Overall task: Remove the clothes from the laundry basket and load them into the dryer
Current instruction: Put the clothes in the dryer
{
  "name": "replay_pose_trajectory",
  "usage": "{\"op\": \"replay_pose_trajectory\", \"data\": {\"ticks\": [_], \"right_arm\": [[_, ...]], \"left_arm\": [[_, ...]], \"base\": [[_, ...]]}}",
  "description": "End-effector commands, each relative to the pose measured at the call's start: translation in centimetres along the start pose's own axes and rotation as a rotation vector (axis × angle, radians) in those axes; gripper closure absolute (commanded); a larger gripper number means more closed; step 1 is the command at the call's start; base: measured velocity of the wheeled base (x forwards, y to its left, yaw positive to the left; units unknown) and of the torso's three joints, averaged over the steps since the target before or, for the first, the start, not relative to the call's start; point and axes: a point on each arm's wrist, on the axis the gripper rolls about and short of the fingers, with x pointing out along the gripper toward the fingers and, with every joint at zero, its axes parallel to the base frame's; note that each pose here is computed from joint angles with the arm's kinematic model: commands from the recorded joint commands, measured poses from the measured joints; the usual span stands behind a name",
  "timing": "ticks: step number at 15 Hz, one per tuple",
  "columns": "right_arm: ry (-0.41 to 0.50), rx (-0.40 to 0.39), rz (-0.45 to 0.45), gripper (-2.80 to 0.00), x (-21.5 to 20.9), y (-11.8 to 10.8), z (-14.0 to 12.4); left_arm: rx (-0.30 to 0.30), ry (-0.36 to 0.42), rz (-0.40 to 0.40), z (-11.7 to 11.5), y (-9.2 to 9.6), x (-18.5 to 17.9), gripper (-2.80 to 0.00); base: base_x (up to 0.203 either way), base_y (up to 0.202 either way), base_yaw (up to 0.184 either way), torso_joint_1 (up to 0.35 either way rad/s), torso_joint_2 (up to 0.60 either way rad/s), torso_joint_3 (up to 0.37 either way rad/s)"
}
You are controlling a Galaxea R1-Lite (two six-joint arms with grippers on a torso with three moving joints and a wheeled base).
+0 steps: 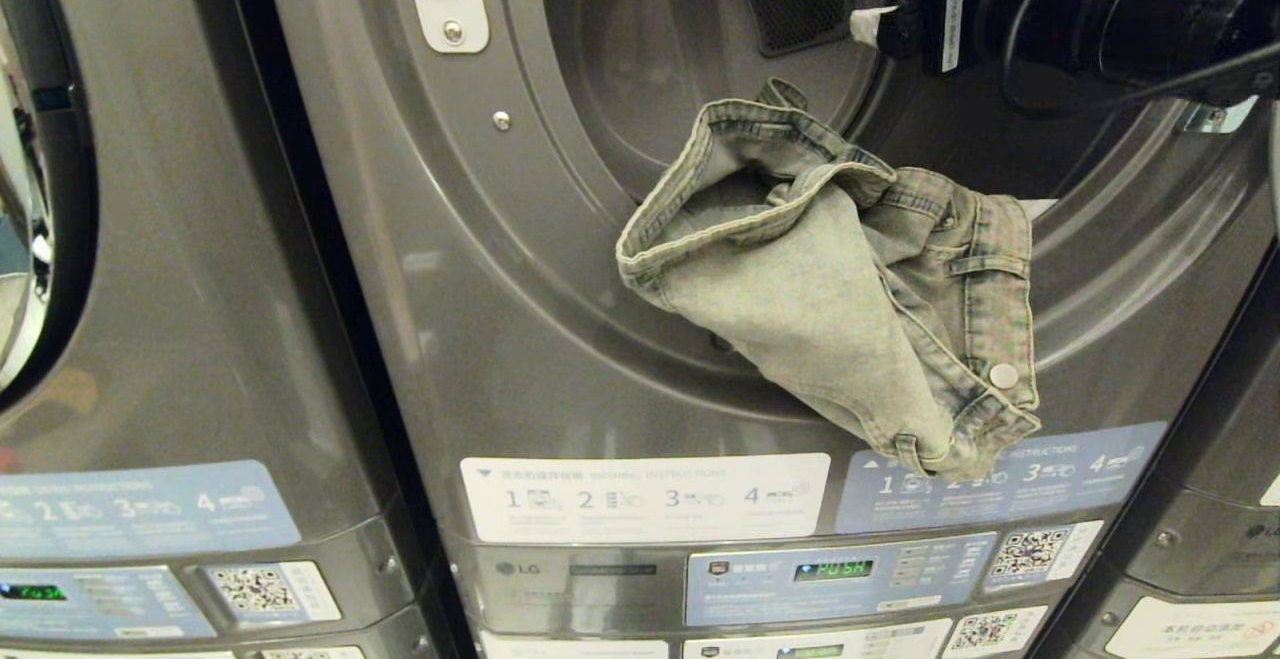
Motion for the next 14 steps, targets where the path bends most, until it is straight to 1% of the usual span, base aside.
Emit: {"op": "replay_pose_trajectory", "data": {"ticks": [1,3,4,5,7,9,11,13,14], "right_arm": [[-0.011,0.043,0.098,-2.8,-3.1,1.3,1.3],[0.011,0.182,0.22,-2.8,-5.3,3.6,2.3],[0.018,0.233,0.261,-2.8,-6.6,4.0,2.9],[0.022,0.249,0.285,-2.8,-7.6,4.0,3.3],[0.029,0.241,0.295,-2.8,-8.8,3.5,3.7],[0.052,0.197,0.299,-2.8,-10.1,3.3,2.9],[0.091,0.132,0.308,-2.8,-11.6,3.2,1.4],[0.163,0.079,0.304,-2.8,-12.5,3.5,-0.7],[0.197,0.06,0.286,-2.8,-12.6,3.8,-1.6]], "left_arm": [[0.0,0.0,0.001,0.0,0.0,0.0,0.0],[0.0,0.001,0.001,0.0,0.0,0.0,0.0],[-0.001,0.0,0.001,0.0,0.0,0.0,0.0],[0.0,0.0,0.001,0.0,0.0,0.0,0.0],[0.0,0.0,0.001,0.0,0.0,0.0,0.0],[0.0,0.0,0.001,0.0,0.0,0.0,0.0],[0.001,0.001,0.001,0.0,0.0,0.0,0.0],[0.0,0.0,0.001,0.0,0.0,0.0,0.0],[0.0,0.0,0.001,0.0,0.0,0.0,0.0]], "base": [[0.0,0.0,0.0,0.0,0.0,0.0],[0.0,0.0,0.0,0.0,0.0,0.0],[0.0,0.0,0.0,0.0,0.0,0.0],[0.0,0.0,0.0,0.0,0.0,0.0],[0.0,0.0,0.0,0.0,0.0,0.0],[0.0,0.0,0.0,0.0,0.0,0.0],[0.0,0.0,0.0,0.0,0.0,0.0],[0.0,0.0,0.0,0.0,0.0,0.0],[0.0,0.0,0.0,0.0,0.0,0.0]]}}
